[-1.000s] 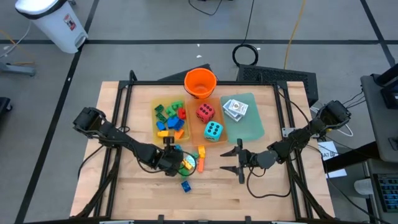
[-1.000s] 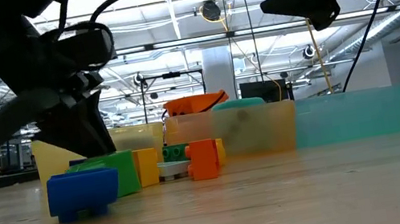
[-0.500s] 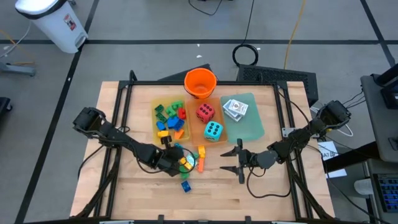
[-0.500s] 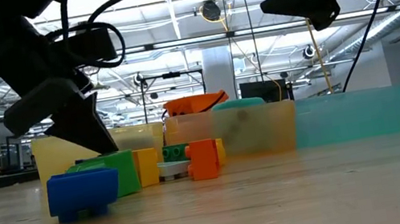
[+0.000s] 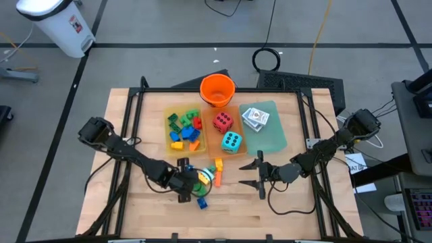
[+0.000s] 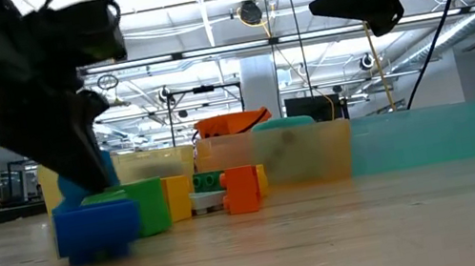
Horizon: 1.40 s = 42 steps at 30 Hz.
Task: Pick & Place Toys
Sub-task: Put the blue game piece into the yellow bin
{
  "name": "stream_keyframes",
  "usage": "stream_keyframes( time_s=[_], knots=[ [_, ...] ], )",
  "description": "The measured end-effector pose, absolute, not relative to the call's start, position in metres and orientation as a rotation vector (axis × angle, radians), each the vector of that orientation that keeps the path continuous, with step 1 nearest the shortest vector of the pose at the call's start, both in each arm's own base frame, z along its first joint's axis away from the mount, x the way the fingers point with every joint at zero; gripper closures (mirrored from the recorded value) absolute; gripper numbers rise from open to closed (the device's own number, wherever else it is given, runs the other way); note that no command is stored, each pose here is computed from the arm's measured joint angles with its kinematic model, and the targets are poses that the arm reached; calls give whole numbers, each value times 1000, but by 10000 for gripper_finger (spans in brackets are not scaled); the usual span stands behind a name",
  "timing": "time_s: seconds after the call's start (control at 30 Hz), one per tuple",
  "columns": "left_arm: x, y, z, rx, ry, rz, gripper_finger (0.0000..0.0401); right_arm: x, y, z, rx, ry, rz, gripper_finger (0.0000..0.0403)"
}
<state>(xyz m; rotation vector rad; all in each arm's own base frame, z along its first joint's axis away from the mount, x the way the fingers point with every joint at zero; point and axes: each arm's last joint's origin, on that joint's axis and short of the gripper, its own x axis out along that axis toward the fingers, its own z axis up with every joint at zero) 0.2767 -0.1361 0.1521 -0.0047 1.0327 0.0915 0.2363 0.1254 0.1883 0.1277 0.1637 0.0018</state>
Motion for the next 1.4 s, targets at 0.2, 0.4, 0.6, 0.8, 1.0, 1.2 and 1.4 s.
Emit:
stream_keyframes(
  time_s=[0.2, 0.4, 0.6, 0.8, 1.0, 1.2, 1.4],
  knots=[
    [286, -143, 167, 10, 989, 66, 391, 236, 125, 188, 128, 163, 2, 193],
    [289, -143, 193, 6, 1035, 216, 392, 236, 125, 188, 127, 165, 2, 193],
    [280, -135, 214, -196, 1117, 514, 356, 236, 125, 188, 127, 164, 2, 193],
    [273, -135, 212, -399, 1165, 639, 256, 236, 126, 188, 125, 165, 4, 193],
    [272, -135, 210, -487, 1130, 705, 159, 236, 125, 188, 124, 165, 4, 193],
    [263, -129, 189, -552, 1116, 818, 114, 236, 126, 188, 127, 165, 5, 193],
    [266, -121, 176, -595, 1084, 810, 115, 236, 126, 188, 127, 165, 4, 193]
  ],
)
